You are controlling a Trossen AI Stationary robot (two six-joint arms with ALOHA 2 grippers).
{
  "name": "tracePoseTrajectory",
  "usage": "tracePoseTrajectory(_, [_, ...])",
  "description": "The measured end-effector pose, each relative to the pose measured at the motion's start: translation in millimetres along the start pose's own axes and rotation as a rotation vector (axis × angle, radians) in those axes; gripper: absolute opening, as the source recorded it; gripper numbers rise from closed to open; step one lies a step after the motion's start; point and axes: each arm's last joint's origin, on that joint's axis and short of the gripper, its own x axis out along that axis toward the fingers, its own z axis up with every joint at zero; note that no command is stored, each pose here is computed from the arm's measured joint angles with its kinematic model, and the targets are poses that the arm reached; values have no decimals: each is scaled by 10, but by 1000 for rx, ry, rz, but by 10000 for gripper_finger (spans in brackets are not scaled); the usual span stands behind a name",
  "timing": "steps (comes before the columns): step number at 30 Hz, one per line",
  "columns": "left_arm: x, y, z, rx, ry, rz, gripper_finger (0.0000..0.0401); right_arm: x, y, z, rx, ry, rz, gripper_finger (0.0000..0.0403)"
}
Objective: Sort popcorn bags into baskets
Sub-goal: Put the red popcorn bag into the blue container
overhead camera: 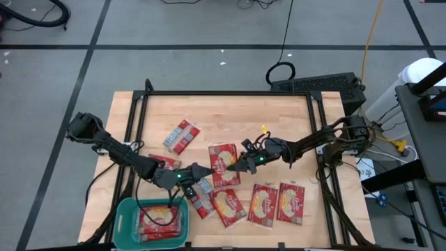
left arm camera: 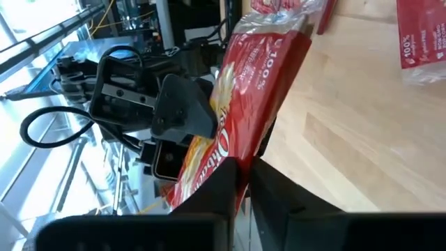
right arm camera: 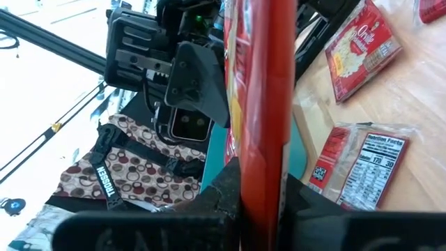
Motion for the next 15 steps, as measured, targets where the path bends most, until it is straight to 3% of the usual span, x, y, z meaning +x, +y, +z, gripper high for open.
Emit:
tracePoseTrajectory(5, [-1, 1, 9, 3, -29, -1, 48, 35, 32, -21, -9, 8, 9, 22])
tracePoseTrajectory(12, [-18, 78, 40, -23, -60, 67, 146, 92, 58, -2, -24, 19, 11, 22])
tracePoseTrajectory(15, [0, 82, 7, -18, -20, 70, 162, 106, 69, 13, -27, 15, 11, 22])
